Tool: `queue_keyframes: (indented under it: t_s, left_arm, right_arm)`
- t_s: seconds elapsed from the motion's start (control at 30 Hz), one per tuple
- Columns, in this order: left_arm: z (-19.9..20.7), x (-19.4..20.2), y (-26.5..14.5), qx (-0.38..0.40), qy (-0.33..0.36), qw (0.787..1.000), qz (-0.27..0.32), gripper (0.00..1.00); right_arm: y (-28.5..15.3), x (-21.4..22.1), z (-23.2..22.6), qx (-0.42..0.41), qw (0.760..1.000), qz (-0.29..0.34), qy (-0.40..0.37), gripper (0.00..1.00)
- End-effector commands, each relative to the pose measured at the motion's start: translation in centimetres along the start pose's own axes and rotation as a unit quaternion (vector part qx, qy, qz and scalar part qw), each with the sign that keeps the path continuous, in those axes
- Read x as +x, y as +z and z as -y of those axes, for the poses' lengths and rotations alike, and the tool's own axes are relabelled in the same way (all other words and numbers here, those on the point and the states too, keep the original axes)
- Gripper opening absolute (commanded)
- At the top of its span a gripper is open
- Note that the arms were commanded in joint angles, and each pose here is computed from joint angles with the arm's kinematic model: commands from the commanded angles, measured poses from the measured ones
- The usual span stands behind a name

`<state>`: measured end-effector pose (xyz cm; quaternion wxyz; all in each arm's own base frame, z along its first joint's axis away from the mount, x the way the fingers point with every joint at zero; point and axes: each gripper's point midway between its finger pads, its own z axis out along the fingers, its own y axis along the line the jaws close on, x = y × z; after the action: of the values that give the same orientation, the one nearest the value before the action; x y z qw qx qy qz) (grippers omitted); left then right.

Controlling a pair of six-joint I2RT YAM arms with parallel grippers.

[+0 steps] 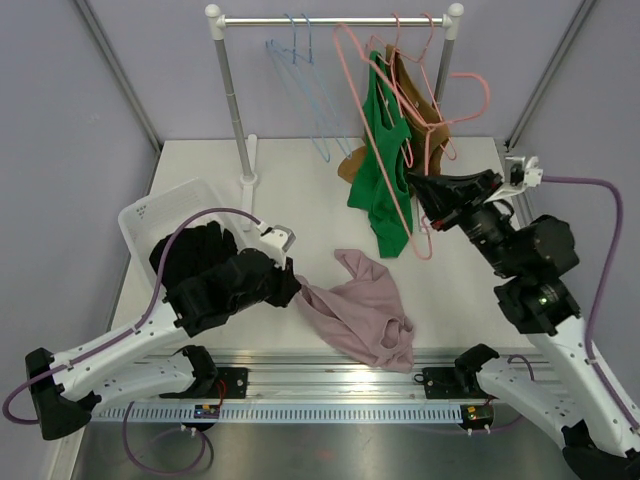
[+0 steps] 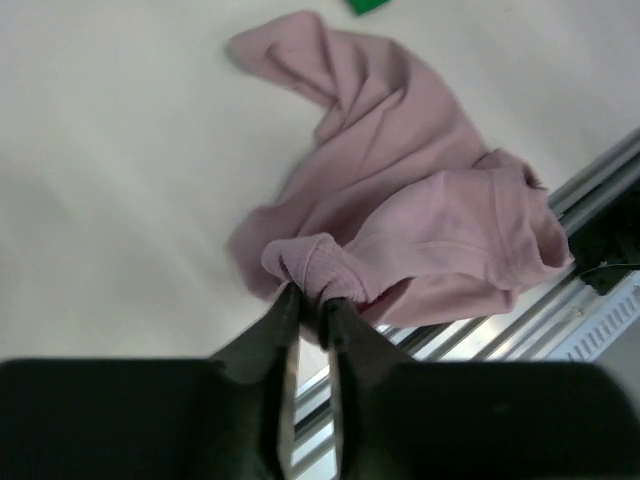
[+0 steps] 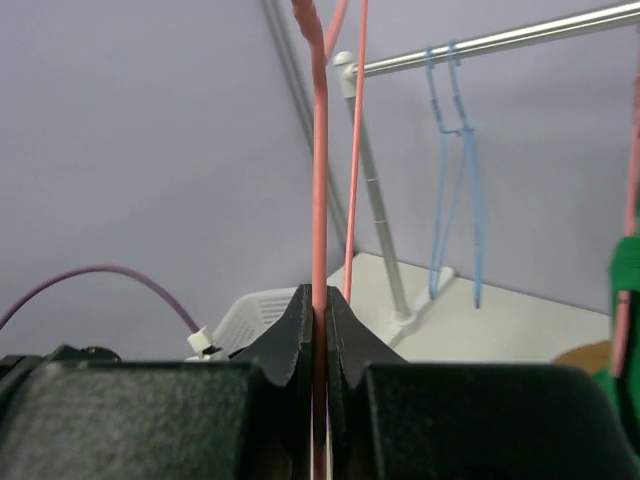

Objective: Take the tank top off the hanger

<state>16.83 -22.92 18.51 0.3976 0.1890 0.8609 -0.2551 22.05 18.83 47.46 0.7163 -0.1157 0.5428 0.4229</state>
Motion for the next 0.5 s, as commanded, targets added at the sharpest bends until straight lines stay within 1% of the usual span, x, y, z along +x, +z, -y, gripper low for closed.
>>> queue_keyframes:
  t_s: [0.0,0.03,0.07,0.1,0.13,0.17,0.2,0.23,0.27,0.3,0.33,0.37,0.4,0.43,0.47]
  left_arm:
    - [-2.0,-1.7,-1.4,-0.064,-0.011,0.998,0.025,0.28]
    - [-2.0,-2.1,-1.7,-0.066,-0.012,0.997,0.028,0.4]
    - [-1.9,-2.3,-2.0,-0.069,-0.015,0.997,0.026,0.59]
    - [-2.4,-1.9,-2.5,-0.082,-0.012,0.997,0.011,0.66]
    - [-2.5,-3.3,-3.5,-0.093,-0.016,0.995,0.027,0.72]
    - [-2.8,-3.6,-4.1,-0.102,-0.014,0.994,0.029,0.99]
    - [-3.3,-3.3,-5.0,-0.116,-0.008,0.993,0.021,0.99]
    - [-3.6,-4.3,-6.0,-0.128,-0.009,0.991,0.034,0.99]
    - [-3.8,-4.8,-7.0,-0.13,-0.005,0.991,0.043,0.99]
    - [-4.3,-4.5,-7.8,-0.138,0.001,0.99,0.038,0.99]
    - [-4.6,-4.8,-8.5,-0.141,0.005,0.989,0.046,0.99]
    - [-4.8,-5.1,-9.2,-0.141,0.017,0.989,0.052,0.99]
    - [-4.9,-5.4,-10.0,-0.135,0.019,0.988,0.066,0.99]
    - [-5.2,-5.4,-10.4,-0.138,0.025,0.987,0.074,0.99]
    - [-5.5,-5.2,-10.5,-0.14,0.034,0.987,0.077,0.99]
  right_arm:
    - [-1.1,2.0,4.6,0.136,0.983,-0.113,-0.041,0.0]
    - [-0.9,0.5,4.8,0.155,0.981,-0.106,-0.05,0.0]
    - [-0.7,0.6,5.4,0.169,0.977,-0.118,-0.059,0.0]
    - [-0.2,2.1,6.6,0.188,0.969,-0.151,-0.061,0.0]
    - [0.3,0.9,6.5,0.194,0.968,-0.145,-0.065,0.0]
    - [0.7,0.9,6.7,0.197,0.966,-0.154,-0.073,0.0]
    - [1.4,2.5,7.6,0.207,0.958,-0.186,-0.073,0.0]
    - [2.1,1.3,7.3,0.205,0.959,-0.18,-0.078,0.0]
    - [2.6,1.4,7.5,0.208,0.956,-0.189,-0.081,0.0]
    - [3.3,2.7,8.3,0.215,0.949,-0.215,-0.082,0.0]
    - [4.0,1.6,8.0,0.213,0.951,-0.206,-0.085,0.0]
    - [4.5,1.6,8.3,0.215,0.95,-0.207,-0.091,0.0]
    - [5.4,2.6,9.2,0.222,0.945,-0.219,-0.095,0.0]
    - [6.1,1.7,9.3,0.225,0.945,-0.21,-0.107,0.0]
    - [6.7,1.8,9.7,0.229,0.944,-0.211,-0.113,0.0]
